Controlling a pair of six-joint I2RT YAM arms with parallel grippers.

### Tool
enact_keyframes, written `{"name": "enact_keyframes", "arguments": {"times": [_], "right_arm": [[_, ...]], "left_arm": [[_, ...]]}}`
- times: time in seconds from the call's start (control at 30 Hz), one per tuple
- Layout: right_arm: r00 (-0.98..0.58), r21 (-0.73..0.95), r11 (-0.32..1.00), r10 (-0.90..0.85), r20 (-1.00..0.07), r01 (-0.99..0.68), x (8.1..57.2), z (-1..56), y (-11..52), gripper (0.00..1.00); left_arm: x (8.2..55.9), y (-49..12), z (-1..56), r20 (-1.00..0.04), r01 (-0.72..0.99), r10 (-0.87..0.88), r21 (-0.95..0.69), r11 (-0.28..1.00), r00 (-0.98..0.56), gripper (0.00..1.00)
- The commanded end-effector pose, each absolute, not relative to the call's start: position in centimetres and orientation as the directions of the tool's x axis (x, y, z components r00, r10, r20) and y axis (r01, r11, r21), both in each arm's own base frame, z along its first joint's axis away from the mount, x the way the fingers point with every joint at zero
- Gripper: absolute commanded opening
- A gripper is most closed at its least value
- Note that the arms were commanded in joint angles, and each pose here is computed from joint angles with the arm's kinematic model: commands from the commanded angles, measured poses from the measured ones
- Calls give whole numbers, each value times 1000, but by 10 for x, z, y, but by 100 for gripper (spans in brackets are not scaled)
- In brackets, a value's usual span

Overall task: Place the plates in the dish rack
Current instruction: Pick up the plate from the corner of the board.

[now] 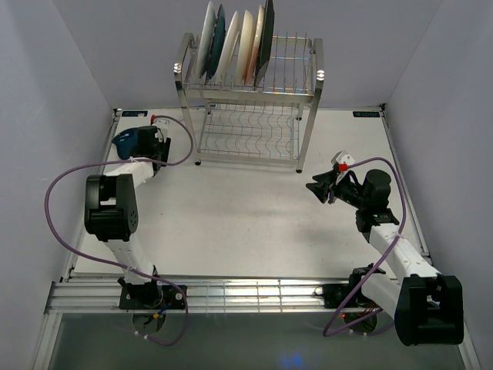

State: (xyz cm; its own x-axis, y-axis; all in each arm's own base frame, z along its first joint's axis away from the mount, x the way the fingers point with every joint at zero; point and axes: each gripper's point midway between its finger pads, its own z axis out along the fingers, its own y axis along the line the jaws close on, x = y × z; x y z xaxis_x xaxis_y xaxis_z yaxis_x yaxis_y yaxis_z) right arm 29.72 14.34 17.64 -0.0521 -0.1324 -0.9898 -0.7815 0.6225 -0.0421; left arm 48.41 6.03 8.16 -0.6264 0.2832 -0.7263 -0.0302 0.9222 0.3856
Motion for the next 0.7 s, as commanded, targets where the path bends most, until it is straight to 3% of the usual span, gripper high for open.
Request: {"name": "enact_keyframes", "arguments": {"times": [0.0,0.3,0.37,0.4,0.43,0.67], "right_arm": [[6,-85,611,-130,-991,-787,301,193,144,44],[-4,-77,604,-131,-991,-793,301,190,145,45],[-5,-75,603,-131,-991,-794,302,190,146,44],[-5,-75,600,-130,-991,-796,301,190,146,44],[-5,-75,600,-130,-991,-796,301,190,146,44],[-2,-75,593,-128,-992,-801,298,191,147,44]], "left_arm": [[487,44,108,-766,44,343,382,923,-544,68],[487,59,112,-773,51,348,380,923,-530,67],[487,62,111,-769,45,351,389,920,-533,75],[488,64,107,-760,52,363,400,915,-540,92],[489,64,106,-758,64,375,407,911,-533,98],[488,77,99,-712,60,435,486,872,-551,98]]}}
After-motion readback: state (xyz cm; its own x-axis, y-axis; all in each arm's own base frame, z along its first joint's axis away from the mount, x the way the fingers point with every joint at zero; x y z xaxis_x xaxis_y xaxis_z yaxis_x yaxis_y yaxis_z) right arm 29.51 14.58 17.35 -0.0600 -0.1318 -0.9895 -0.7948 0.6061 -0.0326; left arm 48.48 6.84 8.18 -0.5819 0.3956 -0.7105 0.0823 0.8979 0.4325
